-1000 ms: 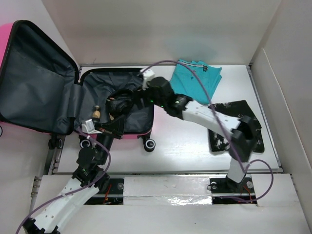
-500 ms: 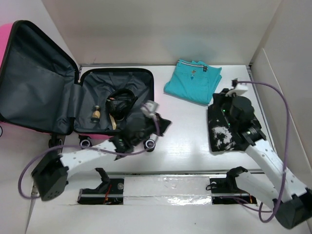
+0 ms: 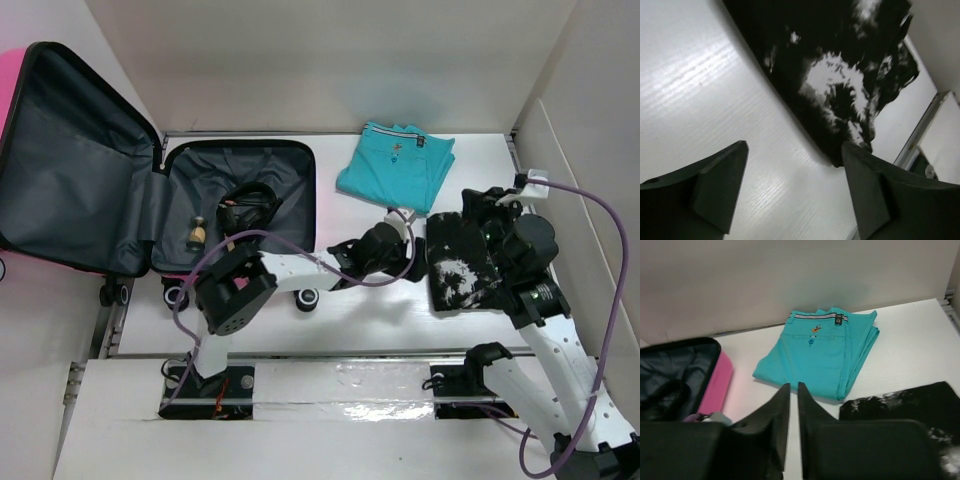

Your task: Pack the luggage

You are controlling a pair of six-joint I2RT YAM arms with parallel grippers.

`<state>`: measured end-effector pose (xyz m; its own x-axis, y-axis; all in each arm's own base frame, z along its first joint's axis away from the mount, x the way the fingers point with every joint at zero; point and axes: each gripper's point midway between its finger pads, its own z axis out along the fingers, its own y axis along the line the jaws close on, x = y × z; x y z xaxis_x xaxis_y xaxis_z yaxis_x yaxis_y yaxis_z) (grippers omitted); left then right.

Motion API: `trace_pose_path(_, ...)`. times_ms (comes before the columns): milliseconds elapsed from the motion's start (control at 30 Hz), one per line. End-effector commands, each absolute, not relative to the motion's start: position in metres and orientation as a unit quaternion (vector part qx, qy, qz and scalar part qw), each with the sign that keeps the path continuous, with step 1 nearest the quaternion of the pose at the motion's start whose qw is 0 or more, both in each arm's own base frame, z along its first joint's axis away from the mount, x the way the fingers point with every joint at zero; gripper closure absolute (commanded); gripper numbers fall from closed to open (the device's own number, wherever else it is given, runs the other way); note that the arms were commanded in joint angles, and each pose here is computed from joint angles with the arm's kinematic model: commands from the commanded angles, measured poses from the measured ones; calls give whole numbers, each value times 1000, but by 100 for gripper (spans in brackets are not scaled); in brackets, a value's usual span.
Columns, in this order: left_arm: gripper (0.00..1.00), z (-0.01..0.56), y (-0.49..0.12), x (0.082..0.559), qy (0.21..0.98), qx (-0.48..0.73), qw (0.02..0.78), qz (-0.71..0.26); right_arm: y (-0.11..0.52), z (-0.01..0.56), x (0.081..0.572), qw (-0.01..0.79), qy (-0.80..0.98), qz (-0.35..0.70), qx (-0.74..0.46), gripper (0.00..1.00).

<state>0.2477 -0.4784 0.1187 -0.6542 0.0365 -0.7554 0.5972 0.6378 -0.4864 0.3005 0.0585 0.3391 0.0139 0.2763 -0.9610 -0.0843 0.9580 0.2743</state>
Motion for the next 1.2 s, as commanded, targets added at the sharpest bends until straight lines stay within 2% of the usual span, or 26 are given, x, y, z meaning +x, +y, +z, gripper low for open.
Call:
trace_pose_path(0, 21, 120, -502, 238, 825, 193, 330, -416, 60, 344, 295, 717, 679, 143, 63, 89)
trace_pose_path(67, 20, 115, -512, 240, 831, 187, 316, -417, 62, 345, 292, 723, 671, 152, 58, 87)
trace_pose_path(100, 20, 98, -515, 242, 841, 186, 306, -407, 63, 344, 292, 724, 669, 156, 58, 81)
trace_pose_path(133, 20, 101, -520, 249, 842, 179, 314, -402, 65, 343, 291, 724, 669, 158, 55, 64)
trace_pose_path(233, 20, 86, -535, 254, 854, 168, 314, -380, 68, 340, 291, 720, 672, 167, 47, 38)
trace_pose_path(367, 20, 63, -545, 272, 872, 148, 318, -342, 74, 340, 289, 717, 672, 180, 35, 33)
trace_pose_path(400, 21, 42, -544, 275, 882, 147, 312, -322, 74, 340, 288, 718, 672, 180, 34, 33)
trace_pose_path(533, 28, 21, -555, 287, 895, 151, 315, -279, 73, 346, 280, 727, 661, 184, 34, 33)
trace_pose_path(633, 43, 5, -551, 292, 901, 156, 316, -252, 71, 344, 279, 727, 661, 181, 38, 33)
trace_pose_path(667, 51, 3, -554, 287, 901, 159, 316, -251, 69, 345, 277, 729, 659, 180, 40, 33)
trace_pose_path(700, 82, 3, -554, 287, 901, 158, 317, -252, 69, 346, 276, 730, 658, 179, 41, 34)
trace_pose_path(733, 95, 1, -551, 286, 902, 159, 315, -249, 68, 347, 276, 731, 657, 178, 42, 34)
trace_pose_path(767, 100, 1, -548, 285, 903, 157, 314, -247, 67, 347, 275, 733, 655, 178, 43, 34)
trace_pose_path(800, 100, 20, -546, 286, 898, 154, 325, -254, 67, 347, 275, 733, 655, 178, 43, 34)
trace_pose_path(833, 100, 9, -530, 280, 903, 155, 321, -238, 67, 346, 275, 732, 656, 178, 42, 34)
trace_pose_path(967, 100, 23, -478, 271, 903, 148, 348, -204, 73, 340, 279, 724, 664, 184, 31, 34)
trace_pose_path(1000, 100, 40, -469, 270, 899, 143, 358, -208, 75, 335, 282, 719, 670, 184, 29, 34)
trace_pose_path(1033, 94, 25, -448, 261, 906, 145, 350, -189, 79, 334, 282, 716, 672, 188, 24, 34)
trace_pose_path(1067, 84, 25, -439, 260, 908, 141, 346, -189, 81, 334, 283, 715, 672, 192, 17, 34)
trace_pose_path(1100, 65, 35, -437, 255, 906, 135, 345, -205, 82, 338, 285, 721, 665, 193, 17, 34)
trace_pose_path(1167, 56, 25, -430, 240, 910, 139, 316, -229, 87, 336, 287, 715, 670, 200, 5, 34)
